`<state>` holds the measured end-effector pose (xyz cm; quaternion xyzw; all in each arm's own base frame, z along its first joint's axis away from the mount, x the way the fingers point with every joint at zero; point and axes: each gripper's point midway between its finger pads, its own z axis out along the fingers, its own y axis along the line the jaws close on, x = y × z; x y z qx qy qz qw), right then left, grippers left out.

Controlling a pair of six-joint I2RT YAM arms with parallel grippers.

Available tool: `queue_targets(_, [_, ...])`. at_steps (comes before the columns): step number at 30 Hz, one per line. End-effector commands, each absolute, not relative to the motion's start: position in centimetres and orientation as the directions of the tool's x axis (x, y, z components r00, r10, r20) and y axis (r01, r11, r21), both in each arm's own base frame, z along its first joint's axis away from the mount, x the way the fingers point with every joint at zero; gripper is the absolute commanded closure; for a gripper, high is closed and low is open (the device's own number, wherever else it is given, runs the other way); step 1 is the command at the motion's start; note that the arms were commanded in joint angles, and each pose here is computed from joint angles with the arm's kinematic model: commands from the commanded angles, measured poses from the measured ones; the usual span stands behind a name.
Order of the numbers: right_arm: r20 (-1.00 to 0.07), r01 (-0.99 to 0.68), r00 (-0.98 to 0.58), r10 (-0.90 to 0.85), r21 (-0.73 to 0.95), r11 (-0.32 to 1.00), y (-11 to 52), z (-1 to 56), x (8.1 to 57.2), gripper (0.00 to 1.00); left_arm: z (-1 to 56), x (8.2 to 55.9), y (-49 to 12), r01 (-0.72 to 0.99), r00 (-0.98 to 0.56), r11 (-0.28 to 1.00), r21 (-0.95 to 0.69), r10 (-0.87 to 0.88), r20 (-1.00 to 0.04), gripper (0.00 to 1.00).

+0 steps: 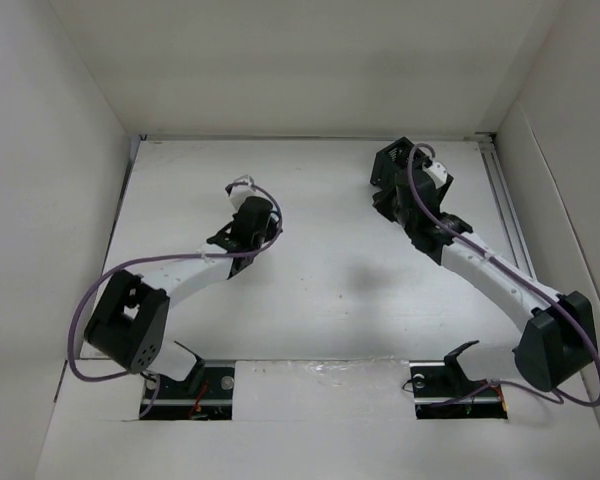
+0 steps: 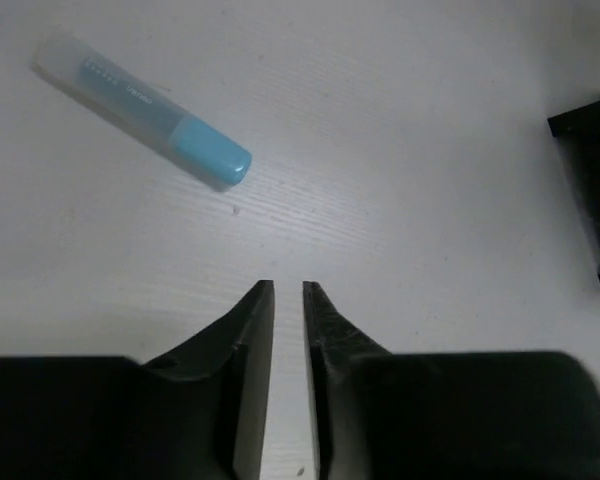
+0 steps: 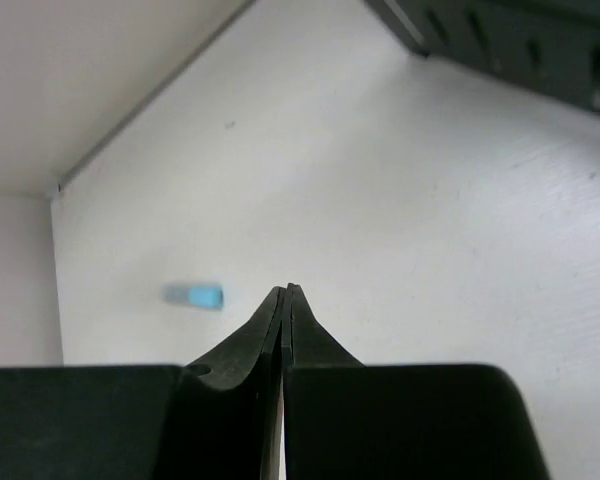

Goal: Sort the stationery into containers
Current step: Pick up the pen from the center of the board.

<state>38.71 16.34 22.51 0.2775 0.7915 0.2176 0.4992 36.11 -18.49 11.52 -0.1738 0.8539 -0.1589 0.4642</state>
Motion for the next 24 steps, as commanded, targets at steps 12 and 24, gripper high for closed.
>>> queue_targets(12, [-0.595,0.069,-0.418,0.686,0.732,0.677,18.0,24.3,37.2,0.74,8.9,43.1,-14.3,-0.357,-0.481,0.793,-0.493,-0.608,-0.632,0.51])
queue_targets(24, [-0.581,0.016,-0.451,0.677,0.754,0.657,19.0,25.5,36.5,0.69,7.0,43.5,-12.2,-0.431,-0.473,0.8,-0.418,-0.595,-0.65,0.45])
